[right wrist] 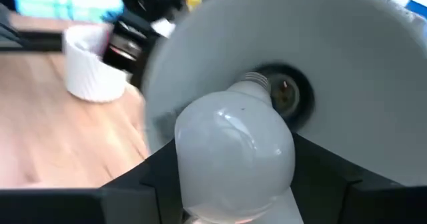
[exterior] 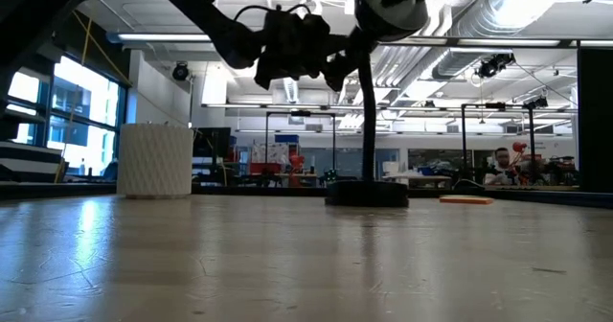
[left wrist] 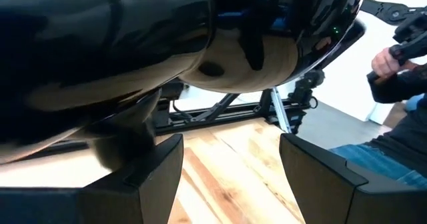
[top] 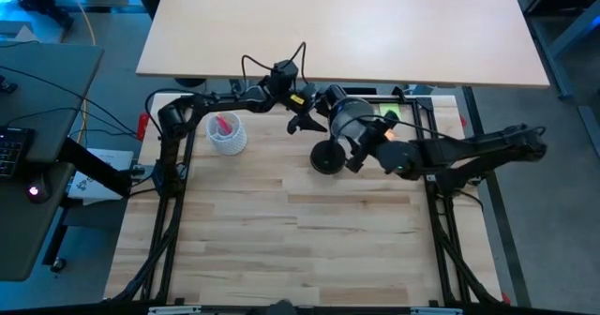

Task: Screw lightbulb
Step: Remove the light bulb from the desk lamp

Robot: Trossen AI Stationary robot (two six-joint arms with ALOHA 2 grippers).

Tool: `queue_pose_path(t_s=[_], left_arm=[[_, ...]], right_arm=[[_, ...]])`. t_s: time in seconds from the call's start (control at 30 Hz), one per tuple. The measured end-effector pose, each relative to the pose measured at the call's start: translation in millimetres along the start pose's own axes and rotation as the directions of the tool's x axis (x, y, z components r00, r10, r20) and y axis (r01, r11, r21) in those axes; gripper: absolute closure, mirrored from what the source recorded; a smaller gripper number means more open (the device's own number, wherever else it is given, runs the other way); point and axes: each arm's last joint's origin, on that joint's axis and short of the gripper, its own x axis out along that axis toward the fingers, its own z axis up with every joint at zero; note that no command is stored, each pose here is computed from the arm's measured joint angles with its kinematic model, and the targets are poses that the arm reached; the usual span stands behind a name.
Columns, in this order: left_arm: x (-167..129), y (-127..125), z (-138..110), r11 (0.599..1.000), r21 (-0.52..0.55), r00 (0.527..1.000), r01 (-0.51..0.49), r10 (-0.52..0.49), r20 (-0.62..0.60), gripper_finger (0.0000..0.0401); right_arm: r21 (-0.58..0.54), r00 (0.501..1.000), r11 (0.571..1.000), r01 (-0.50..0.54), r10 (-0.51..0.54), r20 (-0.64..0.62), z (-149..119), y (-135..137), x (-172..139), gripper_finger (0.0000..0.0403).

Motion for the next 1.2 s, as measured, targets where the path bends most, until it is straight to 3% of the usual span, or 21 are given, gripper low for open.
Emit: queue_pose_path(t_s=[0.23, 0.33, 0.4, 0.53, 0.63, 0.73, 0.97, 1.03, 1.2], left_arm=[[-23.3, 11.9, 0.1, 0.997, -0.042, 0.998, -0.067, 0.068, 0.008, 0.0156], [-32.3, 16.4, 0.1, 0.993, -0.056, 0.994, -0.106, 0.107, 0.010, 0.0156], [-37.3, 18.6, 0.1, 0.991, -0.058, 0.992, -0.121, 0.122, 0.012, 0.0156], [-45.1, 18.3, 9.1, 0.975, -0.052, 0.976, -0.218, 0.219, 0.018, 0.0156], [-49.6, 8.4, 26.2, 0.956, 0.000, 0.956, -0.294, 0.294, 0.013, 0.0158], [-51.6, -7.1, 42.1, 0.930, 0.052, 0.931, -0.363, 0.365, -0.026, 0.0159], [-48.9, -45.7, 57.5, 0.854, 0.132, 0.823, -0.504, 0.521, -0.225, 0.0160], [-44.1, -52.5, 55.7, 0.855, 0.132, 0.811, -0.501, 0.517, -0.272, 0.0160], [-23.8, -64.3, 27.8, 0.898, 0.062, 0.841, -0.436, 0.431, -0.327, 0.0160]], right_arm=[[0.053, 0.991, 0.994, -0.096, 0.090, 0.094, 8.3, -9.0, -35.4, 0.0195], [0.079, 0.972, 0.976, -0.202, 0.190, 0.135, 9.8, -12.0, -52.7, 0.0195], [0.091, 0.942, 0.944, -0.317, 0.303, 0.142, 7.6, -12.8, -63.9, 0.0195], [0.126, 0.827, 0.818, -0.561, 0.561, 0.039, -5.4, -5.5, -73.3, 0.0195], [0.135, 0.760, 0.758, -0.638, 0.648, -0.048, -24.8, 13.6, -66.9, 0.0194], [0.142, 0.738, 0.739, -0.659, 0.671, -0.072, -60.8, 34.1, -53.1, 0.0194], [0.287, 0.786, 0.766, -0.576, 0.615, -0.064, -156.4, 48.4, -18.2, 0.0194], [0.299, 0.790, 0.771, -0.563, 0.608, -0.081, -178.1, 47.6, -14.3, 0.0194], [0.285, 0.784, 0.777, -0.561, 0.609, -0.117, -207.9, 44.5, -13.4, 0.0194]])
